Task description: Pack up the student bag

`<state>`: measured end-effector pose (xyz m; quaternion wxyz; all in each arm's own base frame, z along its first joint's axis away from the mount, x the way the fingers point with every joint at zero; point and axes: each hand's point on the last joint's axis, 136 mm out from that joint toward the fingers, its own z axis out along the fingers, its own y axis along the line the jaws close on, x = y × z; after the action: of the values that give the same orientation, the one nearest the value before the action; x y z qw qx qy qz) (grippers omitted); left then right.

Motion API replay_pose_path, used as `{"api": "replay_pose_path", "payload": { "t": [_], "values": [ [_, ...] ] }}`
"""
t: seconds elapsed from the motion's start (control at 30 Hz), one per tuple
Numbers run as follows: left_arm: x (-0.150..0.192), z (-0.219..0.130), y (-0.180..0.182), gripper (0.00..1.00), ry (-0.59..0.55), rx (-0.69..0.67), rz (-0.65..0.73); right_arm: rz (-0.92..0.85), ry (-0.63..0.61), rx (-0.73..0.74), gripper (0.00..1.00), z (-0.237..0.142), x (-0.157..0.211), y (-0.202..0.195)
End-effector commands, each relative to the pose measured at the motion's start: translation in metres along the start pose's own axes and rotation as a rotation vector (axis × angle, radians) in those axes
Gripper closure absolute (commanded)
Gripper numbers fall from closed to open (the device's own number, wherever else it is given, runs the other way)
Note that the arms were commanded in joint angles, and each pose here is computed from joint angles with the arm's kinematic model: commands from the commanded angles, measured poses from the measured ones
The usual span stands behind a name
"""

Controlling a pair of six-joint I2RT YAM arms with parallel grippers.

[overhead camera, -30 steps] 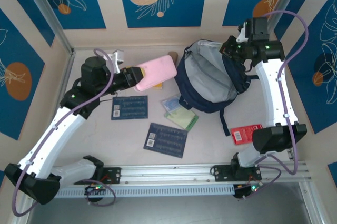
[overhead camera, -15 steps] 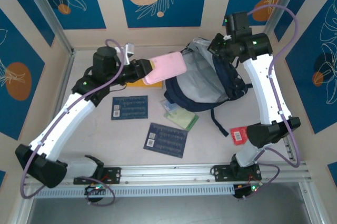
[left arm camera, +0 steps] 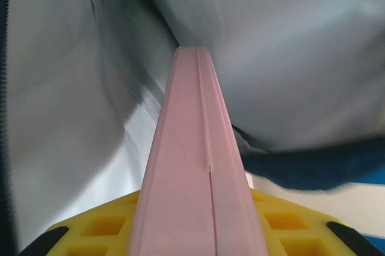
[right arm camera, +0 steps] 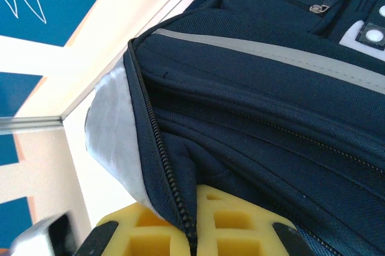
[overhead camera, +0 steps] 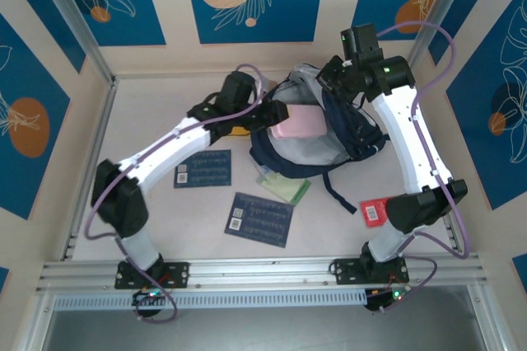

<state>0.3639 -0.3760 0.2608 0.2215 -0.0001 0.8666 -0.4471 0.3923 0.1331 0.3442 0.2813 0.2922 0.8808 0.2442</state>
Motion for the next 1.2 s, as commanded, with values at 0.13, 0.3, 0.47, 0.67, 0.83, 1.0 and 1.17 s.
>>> {"api": "replay_pose_path", "payload": {
  "t": [0.13, 0.3, 0.47, 0.67, 0.83, 1.0, 1.17],
  "values": [
    [-0.028, 0.073, -0.053, 0.72, -0.018, 0.135, 0.024, 0.106, -0.082, -0.222, 1.00, -0.041, -0.029, 0.033],
    [-0.019, 0.132, -0.078, 0.49, 0.108, 0.229, 0.019, 0.093, -0.167, -0.155, 1.00, -0.049, -0.054, 0.010],
    [-0.017, 0.119, -0.082, 0.18, 0.120, 0.179, 0.112, 0.059, -0.208, -0.066, 1.00, -0.042, -0.072, -0.018],
    [-0.027, 0.068, -0.090, 0.12, 0.101, 0.136, 0.269, -0.011, -0.219, -0.024, 1.00, -0.024, -0.080, -0.036],
    [-0.045, 0.021, -0.099, 0.12, 0.043, 0.109, 0.392, -0.072, -0.238, 0.069, 1.00, -0.007, -0.084, -0.056],
    [-0.094, -0.015, -0.063, 0.13, -0.073, -0.021, 0.378, -0.088, -0.207, 0.104, 1.00, 0.014, -0.080, -0.075],
    [-0.141, -0.019, 0.008, 0.09, -0.189, -0.321, 0.478, -0.116, -0.122, 0.063, 1.00, 0.039, -0.062, -0.079]
  ]
}}
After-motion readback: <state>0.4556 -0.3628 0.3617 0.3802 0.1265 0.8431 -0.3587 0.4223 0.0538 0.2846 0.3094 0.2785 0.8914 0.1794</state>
